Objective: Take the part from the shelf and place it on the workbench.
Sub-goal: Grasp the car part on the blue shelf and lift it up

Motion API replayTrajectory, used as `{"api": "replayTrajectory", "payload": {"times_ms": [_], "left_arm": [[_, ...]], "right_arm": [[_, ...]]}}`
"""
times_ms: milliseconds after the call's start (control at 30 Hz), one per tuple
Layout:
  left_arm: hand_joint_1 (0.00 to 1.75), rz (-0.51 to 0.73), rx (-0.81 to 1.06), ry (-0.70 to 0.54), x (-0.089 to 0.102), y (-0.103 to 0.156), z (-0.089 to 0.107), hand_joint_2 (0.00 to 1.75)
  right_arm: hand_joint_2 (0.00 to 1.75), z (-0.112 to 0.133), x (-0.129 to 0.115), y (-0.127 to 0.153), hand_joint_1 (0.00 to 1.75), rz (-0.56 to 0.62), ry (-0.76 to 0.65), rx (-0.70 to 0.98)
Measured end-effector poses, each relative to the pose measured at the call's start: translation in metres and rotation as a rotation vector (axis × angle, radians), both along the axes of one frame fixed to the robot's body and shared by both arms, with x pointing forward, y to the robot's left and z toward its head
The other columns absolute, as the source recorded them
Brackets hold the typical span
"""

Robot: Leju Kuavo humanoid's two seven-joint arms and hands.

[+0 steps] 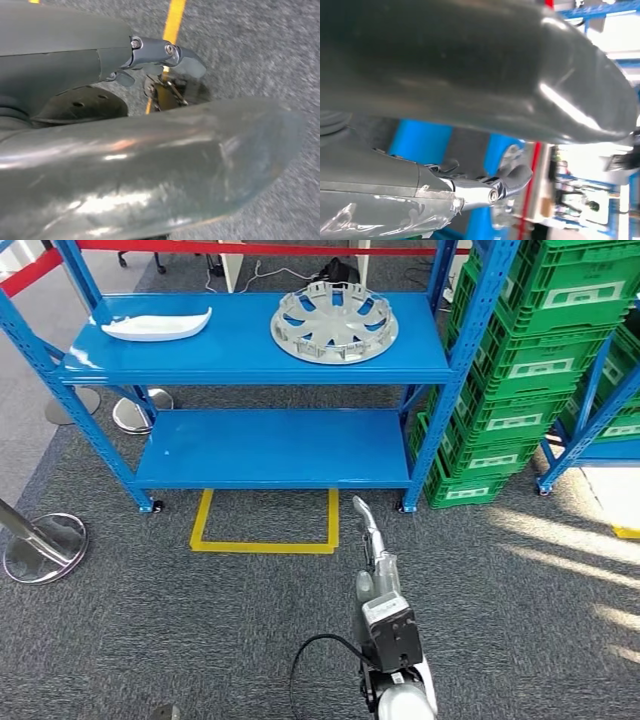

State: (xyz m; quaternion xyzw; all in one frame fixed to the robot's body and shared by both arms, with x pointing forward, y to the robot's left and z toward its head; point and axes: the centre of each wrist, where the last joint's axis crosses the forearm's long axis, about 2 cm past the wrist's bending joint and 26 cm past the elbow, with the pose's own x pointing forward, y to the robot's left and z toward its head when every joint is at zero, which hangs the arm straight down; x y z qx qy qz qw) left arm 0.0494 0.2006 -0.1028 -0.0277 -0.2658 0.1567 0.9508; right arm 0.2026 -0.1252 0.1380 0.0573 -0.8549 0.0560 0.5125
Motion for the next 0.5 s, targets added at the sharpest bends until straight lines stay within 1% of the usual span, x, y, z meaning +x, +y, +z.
{"api": "replayTrajectory", "payload": {"times_ms": [100,300,367,500], "left_arm": [[0.0,-0.006,-0.022,-0.028,-0.0003,-0.0005,0.0,0.0],[0.0,-0.015,-0.032,-0.077,-0.0007,-0.0008,0.0,0.0],[0.0,-0.023,-0.031,-0.117,-0.0011,-0.0005,-0.0001,0.0],[0.0,-0.05,-0.029,-0.241,-0.0012,-0.0006,-0.0001,0.0]], "right_arm": [[0.0,-0.0003,-0.0019,-0.0013,0.0,-0.032,-0.057,0.008],[0.0,0.0,-0.0038,-0.0027,0.0,-0.045,-0.081,0.004],[0.0,0.0005,-0.0044,-0.0029,0.0,-0.048,-0.088,0.003],[0.0,0.0012,-0.0054,-0.0034,0.0,-0.053,-0.105,0.003]]}}
